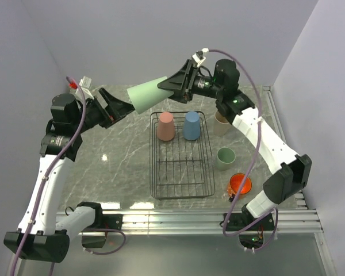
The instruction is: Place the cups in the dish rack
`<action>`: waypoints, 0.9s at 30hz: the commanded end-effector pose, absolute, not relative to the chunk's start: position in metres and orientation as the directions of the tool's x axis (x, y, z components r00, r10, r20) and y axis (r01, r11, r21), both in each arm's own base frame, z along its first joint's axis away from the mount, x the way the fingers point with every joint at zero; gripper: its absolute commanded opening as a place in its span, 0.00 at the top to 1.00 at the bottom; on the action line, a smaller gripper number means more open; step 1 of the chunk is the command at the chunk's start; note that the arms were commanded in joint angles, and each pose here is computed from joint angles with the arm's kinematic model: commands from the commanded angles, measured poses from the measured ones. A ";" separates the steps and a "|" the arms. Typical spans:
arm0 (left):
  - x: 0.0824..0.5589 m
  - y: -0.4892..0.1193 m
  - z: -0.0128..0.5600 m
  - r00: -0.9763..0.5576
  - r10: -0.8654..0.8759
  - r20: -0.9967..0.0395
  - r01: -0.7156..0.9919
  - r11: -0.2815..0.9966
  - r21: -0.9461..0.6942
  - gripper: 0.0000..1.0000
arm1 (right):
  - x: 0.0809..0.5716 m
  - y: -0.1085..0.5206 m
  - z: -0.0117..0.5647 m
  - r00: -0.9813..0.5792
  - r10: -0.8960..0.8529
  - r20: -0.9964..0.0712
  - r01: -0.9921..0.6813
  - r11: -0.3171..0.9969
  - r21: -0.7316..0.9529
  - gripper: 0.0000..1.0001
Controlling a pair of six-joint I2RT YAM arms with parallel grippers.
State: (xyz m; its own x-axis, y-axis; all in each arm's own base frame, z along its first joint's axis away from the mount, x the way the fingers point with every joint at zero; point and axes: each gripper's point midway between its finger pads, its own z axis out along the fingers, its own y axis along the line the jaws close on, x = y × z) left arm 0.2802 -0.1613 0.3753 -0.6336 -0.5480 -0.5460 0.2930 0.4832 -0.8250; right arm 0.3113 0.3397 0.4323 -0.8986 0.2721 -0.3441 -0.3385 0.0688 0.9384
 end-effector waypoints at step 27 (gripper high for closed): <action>0.232 -0.060 0.232 -0.686 -0.505 -0.525 -0.299 0.852 -0.430 0.05 | 0.318 0.303 0.254 -0.678 -0.131 -0.723 -0.231 0.972 0.040 1.00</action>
